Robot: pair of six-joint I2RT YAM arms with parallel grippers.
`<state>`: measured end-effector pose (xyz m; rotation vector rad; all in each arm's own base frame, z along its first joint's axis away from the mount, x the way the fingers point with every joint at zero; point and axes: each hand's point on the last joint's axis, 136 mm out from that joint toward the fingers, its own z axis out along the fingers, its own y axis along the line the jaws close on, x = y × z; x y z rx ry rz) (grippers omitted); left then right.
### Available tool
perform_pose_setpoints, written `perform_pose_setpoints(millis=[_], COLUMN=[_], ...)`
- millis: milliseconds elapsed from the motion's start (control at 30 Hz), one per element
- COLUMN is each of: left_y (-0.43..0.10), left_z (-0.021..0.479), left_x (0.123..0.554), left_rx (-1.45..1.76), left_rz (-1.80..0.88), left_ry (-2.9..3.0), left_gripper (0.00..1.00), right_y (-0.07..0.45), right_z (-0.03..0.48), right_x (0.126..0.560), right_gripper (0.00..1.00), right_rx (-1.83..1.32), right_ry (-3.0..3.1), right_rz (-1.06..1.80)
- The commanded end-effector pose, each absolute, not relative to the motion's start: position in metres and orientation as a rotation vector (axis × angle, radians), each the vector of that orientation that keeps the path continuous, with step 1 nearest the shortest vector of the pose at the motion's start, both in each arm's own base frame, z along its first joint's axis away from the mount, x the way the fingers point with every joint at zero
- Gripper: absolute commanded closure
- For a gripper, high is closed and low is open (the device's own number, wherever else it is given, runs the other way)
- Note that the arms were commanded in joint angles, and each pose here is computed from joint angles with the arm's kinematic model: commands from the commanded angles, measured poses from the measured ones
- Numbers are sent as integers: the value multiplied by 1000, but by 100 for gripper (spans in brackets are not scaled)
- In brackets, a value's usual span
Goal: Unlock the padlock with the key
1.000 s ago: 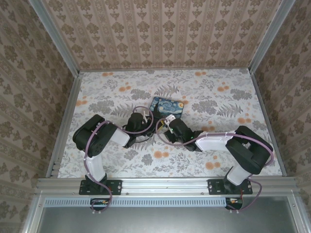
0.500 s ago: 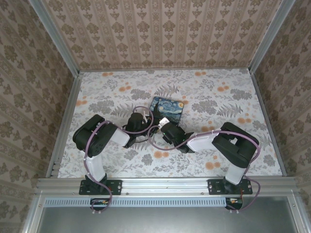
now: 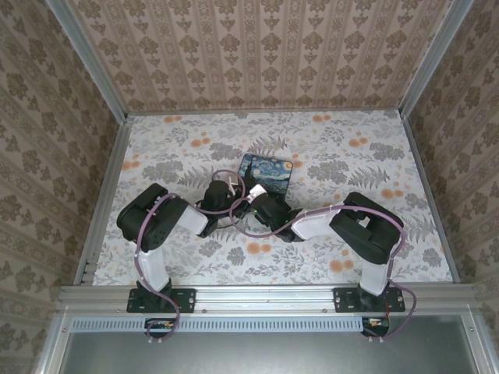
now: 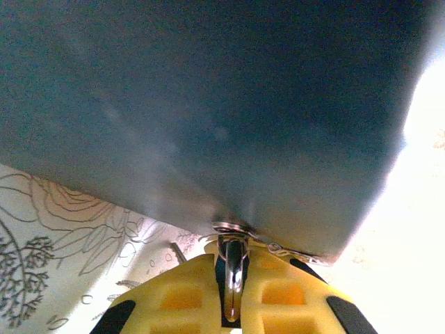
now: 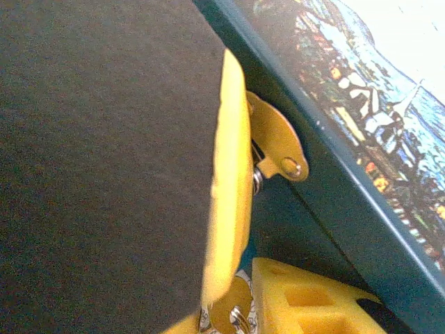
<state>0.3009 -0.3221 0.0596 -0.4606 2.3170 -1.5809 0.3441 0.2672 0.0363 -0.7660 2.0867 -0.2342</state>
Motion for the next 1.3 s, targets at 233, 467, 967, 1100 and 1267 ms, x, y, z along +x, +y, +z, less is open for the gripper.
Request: perform_pose_setpoints(millis=[233, 467, 967, 1100, 1267], left_y=[-325, -326, -325, -325, -324], left_z=[45, 45, 43, 43, 41], left_x=[280, 280, 277, 277, 277], left_rx=[-427, -425, -426, -424, -432], left_rz=[-1598, -1599, -1593, -1596, -1589], left_ry=[2399, 2400, 2403, 2401, 2404], left_gripper=[100, 100, 100, 100, 100], right_y=[257, 264, 276, 277, 276], right_z=[52, 55, 72, 71, 69], right_x=[367, 368, 362, 360, 353], right_gripper=[84, 89, 100, 100, 77], right_rx=[-654, -658, -502, -466, -459], right_ry=[2072, 2087, 2209, 2239, 2268], right_rz=[-272, -214, 280, 387, 455])
